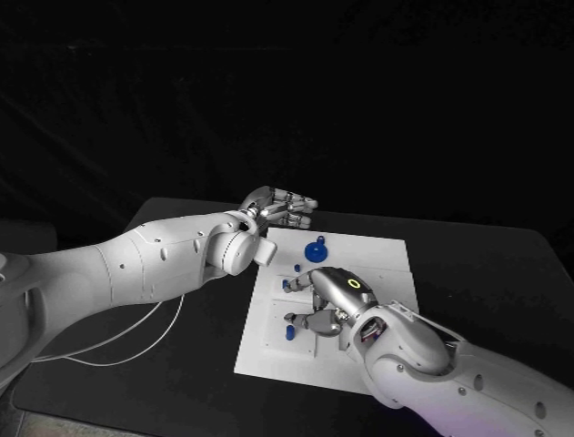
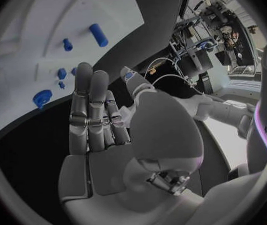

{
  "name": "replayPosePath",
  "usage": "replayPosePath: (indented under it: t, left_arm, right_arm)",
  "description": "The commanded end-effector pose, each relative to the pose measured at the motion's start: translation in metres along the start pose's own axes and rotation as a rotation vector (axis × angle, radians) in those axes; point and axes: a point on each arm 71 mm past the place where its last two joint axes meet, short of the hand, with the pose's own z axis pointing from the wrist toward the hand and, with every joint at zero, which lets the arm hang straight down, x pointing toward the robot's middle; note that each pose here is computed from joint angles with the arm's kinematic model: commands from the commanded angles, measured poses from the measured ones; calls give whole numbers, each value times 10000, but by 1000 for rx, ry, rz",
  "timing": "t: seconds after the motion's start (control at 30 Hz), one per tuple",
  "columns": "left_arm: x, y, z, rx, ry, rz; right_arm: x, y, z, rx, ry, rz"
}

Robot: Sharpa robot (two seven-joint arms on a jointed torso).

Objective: Assemble the parts on the task board

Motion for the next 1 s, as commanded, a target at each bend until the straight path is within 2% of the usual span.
replayPosePath:
  t: [0.03,0.13,0.27,0.4,0.53,0.77,0.87,1.0]
  left_arm:
    - [4,-18,0,8,13,-2]
    - [-4,-18,-5,8,13,-1]
    - [-30,-18,-22,11,12,-1]
    - [-78,-16,-49,16,10,-1]
    - [-129,-17,-90,22,10,-2]
    - [-231,-28,-183,46,27,-11]
    - [-266,-34,-230,55,43,-13]
    - [-276,-48,-290,68,79,-7]
  right_arm:
    - [-159,-83,-42,21,-16,123]
    - [-313,-230,-99,74,-8,198]
    - [-530,-488,-215,149,30,286]
    - [-733,-750,-344,197,107,338]
    - [-892,-1029,-492,301,171,387]
    - [-943,-1420,-790,579,383,376]
    - [-969,-1529,-892,667,423,378]
    - [-973,-1613,-970,743,465,390]
